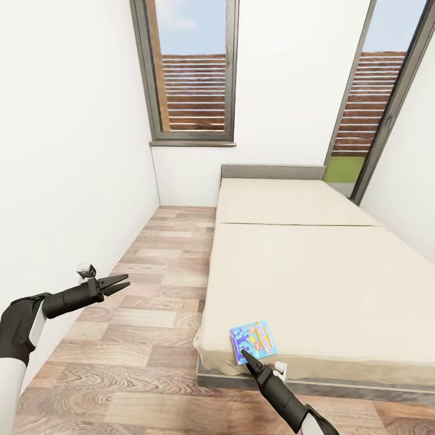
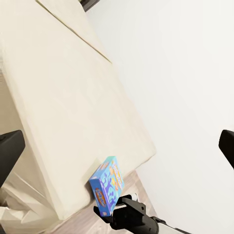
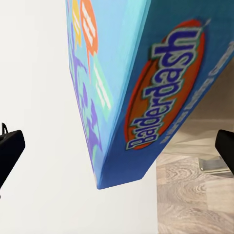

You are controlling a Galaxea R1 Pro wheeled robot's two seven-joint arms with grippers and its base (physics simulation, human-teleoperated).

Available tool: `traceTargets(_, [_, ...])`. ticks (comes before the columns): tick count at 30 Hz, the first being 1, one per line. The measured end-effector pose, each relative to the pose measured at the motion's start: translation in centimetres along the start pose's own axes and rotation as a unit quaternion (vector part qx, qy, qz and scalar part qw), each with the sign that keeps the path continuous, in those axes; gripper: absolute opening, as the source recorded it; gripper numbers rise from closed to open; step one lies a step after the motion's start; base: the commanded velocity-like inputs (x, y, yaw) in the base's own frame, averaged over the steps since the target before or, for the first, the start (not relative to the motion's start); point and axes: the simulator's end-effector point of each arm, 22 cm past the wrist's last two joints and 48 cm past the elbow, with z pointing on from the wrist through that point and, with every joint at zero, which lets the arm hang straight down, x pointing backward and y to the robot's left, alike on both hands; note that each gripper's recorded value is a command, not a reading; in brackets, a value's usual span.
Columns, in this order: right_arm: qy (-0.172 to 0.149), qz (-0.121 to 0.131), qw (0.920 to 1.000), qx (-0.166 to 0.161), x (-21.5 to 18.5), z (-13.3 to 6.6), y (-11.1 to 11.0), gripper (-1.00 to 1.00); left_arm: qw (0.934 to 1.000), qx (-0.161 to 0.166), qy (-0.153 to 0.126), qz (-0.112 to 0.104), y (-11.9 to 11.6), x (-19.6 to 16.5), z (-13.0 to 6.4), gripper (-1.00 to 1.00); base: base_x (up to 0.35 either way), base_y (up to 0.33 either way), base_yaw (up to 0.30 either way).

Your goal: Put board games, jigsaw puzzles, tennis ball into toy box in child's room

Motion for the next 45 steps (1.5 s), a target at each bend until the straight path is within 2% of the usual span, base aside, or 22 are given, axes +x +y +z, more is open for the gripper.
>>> traceTargets(45, [-0.004, -0.001, 1.0000, -0.001, -0.23, 0.04, 0.08, 1.00, 1.0000, -0.001, 0.000, 0.000, 0.04, 0.05, 0.08, 1.00, -0.006, 0.012, 0.000])
